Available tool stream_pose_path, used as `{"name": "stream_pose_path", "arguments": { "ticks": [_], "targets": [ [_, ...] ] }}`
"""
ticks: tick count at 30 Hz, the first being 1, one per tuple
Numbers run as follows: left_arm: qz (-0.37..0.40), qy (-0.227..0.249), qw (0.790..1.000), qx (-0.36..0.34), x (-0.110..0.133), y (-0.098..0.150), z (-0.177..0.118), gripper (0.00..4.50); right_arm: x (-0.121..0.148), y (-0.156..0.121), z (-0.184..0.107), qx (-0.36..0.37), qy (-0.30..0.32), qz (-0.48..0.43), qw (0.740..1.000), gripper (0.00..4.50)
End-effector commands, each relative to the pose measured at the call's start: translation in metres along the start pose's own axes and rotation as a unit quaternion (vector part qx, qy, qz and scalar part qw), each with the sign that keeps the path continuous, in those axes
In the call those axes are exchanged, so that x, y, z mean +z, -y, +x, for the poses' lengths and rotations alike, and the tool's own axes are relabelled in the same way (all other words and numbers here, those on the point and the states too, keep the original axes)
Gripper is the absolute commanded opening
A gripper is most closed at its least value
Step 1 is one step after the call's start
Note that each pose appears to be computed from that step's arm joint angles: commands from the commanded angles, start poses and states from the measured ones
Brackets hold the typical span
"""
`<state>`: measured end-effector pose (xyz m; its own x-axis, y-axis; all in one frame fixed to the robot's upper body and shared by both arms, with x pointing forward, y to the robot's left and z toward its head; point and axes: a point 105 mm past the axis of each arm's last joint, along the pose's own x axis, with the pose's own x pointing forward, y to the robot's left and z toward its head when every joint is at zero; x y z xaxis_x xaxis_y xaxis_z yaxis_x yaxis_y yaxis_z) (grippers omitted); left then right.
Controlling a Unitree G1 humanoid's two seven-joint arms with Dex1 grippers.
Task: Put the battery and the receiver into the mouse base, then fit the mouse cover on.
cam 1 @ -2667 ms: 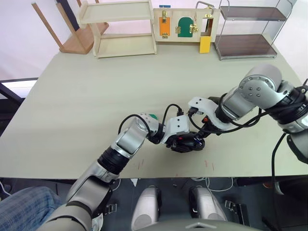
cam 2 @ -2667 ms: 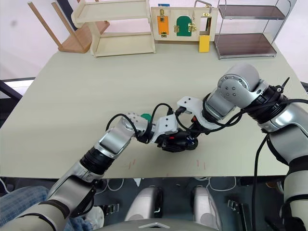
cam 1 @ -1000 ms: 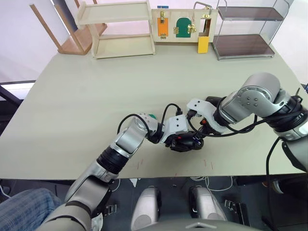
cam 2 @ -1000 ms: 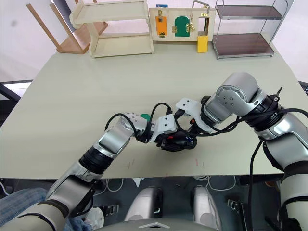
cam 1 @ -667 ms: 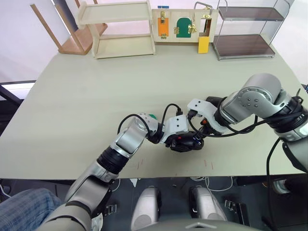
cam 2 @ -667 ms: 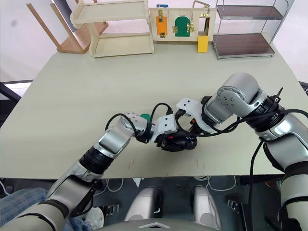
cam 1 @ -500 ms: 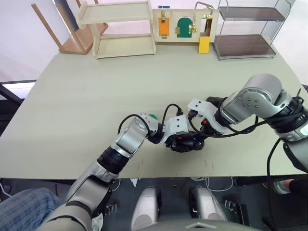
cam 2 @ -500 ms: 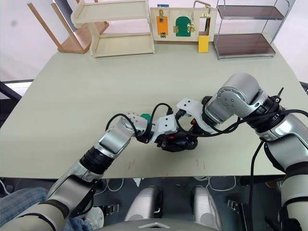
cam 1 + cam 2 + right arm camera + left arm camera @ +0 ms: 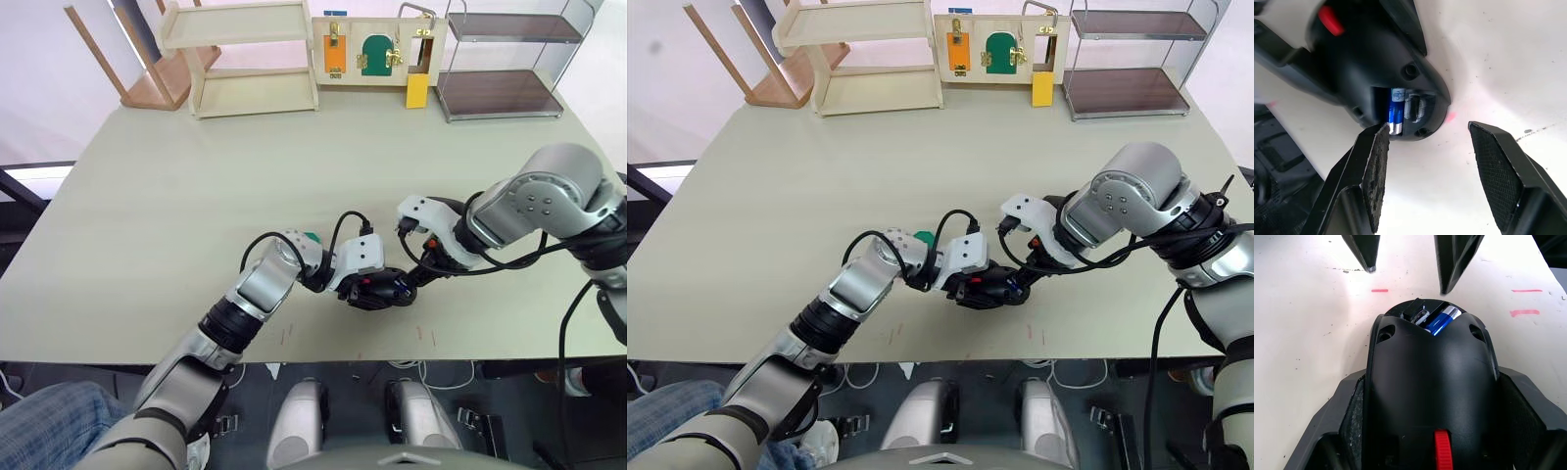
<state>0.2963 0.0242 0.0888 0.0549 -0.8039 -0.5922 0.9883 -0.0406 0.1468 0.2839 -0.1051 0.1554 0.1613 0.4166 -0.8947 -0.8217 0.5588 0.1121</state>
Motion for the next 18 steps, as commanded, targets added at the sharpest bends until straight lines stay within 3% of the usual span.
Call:
{"name": "stream_pose_path", "arguments": {
  "ticks": [1, 11, 15, 18],
  "targets": [
    [-0.006, -0.013, 1.000, -0.009, -0.006, 0.003, 0.002, 2.97, -0.003, -0.006, -0.013, 0.020, 0.028, -0.012, 0.999, 2.68],
    [-0.001, -0.022, 1.000, 0.001, -0.005, 0.002, -0.003, 2.97, -0.016, 0.000, -0.028, 0.060, 0.180, -0.050, 0.980, 2.68],
    [-0.002, -0.025, 1.000, 0.002, -0.005, 0.003, -0.004, 2.97, -0.022, 0.002, -0.030, 0.063, 0.237, -0.073, 0.967, 1.48],
    [-0.006, -0.024, 1.000, 0.002, -0.006, 0.003, -0.005, 2.97, -0.026, 0.001, -0.028, 0.069, 0.286, -0.090, 0.952, 0.05]
  ]
}}
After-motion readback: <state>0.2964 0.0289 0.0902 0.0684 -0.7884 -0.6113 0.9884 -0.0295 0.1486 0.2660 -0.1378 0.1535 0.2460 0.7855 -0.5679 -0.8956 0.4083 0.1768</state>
